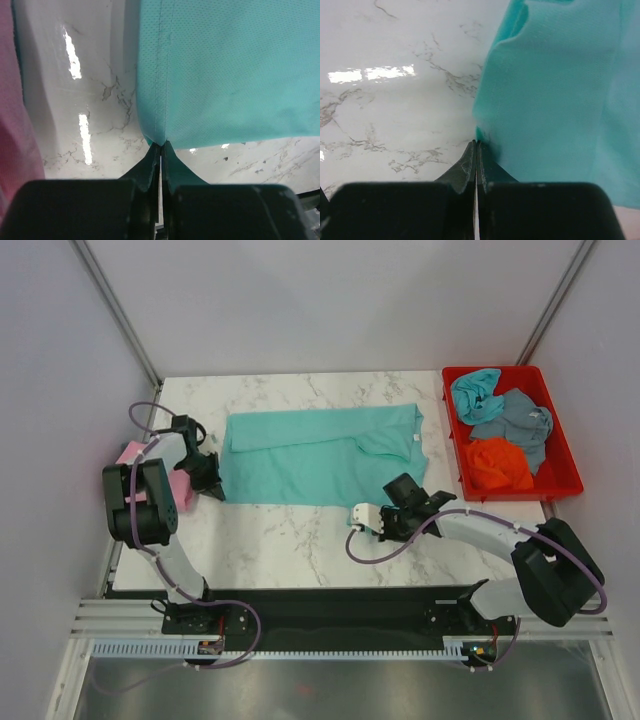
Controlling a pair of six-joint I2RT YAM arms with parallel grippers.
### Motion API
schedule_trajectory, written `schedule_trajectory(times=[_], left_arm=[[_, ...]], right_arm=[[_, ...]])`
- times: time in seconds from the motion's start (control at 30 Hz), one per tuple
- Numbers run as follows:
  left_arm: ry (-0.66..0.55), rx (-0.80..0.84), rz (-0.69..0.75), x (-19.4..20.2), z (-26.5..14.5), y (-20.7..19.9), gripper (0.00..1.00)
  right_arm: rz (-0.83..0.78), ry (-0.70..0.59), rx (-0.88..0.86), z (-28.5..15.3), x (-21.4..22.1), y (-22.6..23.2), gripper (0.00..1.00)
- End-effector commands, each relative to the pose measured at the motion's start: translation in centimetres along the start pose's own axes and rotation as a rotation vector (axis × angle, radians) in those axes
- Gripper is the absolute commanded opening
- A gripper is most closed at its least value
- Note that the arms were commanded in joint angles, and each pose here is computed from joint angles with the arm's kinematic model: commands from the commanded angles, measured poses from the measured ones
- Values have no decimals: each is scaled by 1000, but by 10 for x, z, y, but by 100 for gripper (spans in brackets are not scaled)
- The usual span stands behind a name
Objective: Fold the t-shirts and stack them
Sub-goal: Fold the tshirt
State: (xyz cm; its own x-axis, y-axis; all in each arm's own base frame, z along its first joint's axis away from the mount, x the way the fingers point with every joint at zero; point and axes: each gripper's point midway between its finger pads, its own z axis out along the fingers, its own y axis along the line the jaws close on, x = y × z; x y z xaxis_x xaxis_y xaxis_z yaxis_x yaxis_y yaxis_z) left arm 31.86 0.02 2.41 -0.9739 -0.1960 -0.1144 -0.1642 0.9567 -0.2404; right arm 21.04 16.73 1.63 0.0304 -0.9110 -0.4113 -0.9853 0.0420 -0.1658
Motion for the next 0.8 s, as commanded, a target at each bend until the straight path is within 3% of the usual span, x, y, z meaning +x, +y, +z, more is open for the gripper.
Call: schedule_trajectory(times=[0.0, 0.17, 0.23, 0.33, 0.77], left_arm=[[-83, 47, 50, -13, -34, -14, 2], [-190, 56, 87, -50, -63, -24, 2], [-122, 80, 130, -39, -65, -28, 2], [-140, 94, 153, -58, -73, -34, 2], [-141, 116, 216, -109, -66, -45, 2]], right_arm=[[66, -73, 164, -29, -25, -41, 0], [136, -156, 330, -79, -50, -92, 0], [151, -186, 386, -97, -59, -111, 0], [192, -213, 439, -112, -64, -134, 0], [395, -267, 650, -130, -39, -251, 0]])
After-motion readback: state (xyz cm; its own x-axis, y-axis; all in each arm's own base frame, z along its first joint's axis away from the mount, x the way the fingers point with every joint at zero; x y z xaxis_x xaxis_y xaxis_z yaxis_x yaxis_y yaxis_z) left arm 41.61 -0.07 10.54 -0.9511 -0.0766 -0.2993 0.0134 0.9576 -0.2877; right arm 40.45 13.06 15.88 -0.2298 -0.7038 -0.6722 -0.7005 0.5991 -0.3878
